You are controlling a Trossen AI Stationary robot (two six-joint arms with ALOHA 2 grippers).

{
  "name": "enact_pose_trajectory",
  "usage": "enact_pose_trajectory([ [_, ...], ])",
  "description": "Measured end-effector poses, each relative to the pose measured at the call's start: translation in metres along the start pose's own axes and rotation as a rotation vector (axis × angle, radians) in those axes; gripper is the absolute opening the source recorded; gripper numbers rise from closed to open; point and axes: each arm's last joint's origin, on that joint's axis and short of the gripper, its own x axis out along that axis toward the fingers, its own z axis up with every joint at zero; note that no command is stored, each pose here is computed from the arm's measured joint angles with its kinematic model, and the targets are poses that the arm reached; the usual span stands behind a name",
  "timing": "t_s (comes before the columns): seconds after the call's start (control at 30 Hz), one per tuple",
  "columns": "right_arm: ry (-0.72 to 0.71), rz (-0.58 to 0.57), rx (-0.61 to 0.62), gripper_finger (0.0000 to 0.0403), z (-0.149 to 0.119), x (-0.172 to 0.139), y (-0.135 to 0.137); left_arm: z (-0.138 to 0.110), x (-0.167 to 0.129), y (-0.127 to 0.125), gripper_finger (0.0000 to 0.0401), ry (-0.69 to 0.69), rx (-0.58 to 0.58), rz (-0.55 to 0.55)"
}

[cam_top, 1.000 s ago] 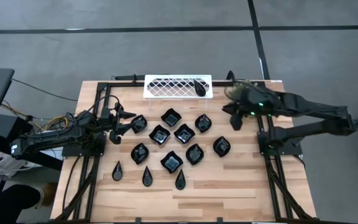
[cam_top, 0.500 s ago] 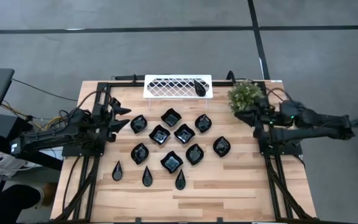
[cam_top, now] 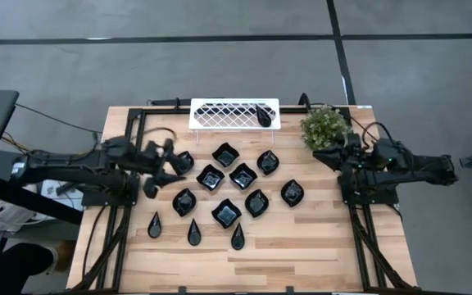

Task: Pick & Place Mini shaped plates
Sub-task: Stack the drop-shaped plate on top of the other drop-shaped plates on the shelf

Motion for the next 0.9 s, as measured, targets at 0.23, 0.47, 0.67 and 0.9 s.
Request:
enact_pose_trajectory([
  [0.23, -0.055, 0.004, 0.015, 0.0050, -0.015, -0.001, -0.008, -0.008, 0.034, -0.014, 0.0214, 0.211, -0.101, -0.063],
  [0.47, -0.112, 0.003, 0.005, 0.0050, -0.015, -0.003, -0.009, -0.024, 0.043, -0.015, 0.0214, 0.285, -0.116, -0.068],
  [0.67, -0.113, 0.005, -0.003, 0.0050, -0.015, -0.003, -0.009, -0.020, 0.042, -0.015, 0.0214, 0.253, -0.125, -0.072],
  [0.9, -0.105, 0.002, -0.006, 0.0050, -0.016, -0.003, -0.010, -0.019, 0.042, -0.013, 0.0214, 0.236, -0.274, -0.019],
])
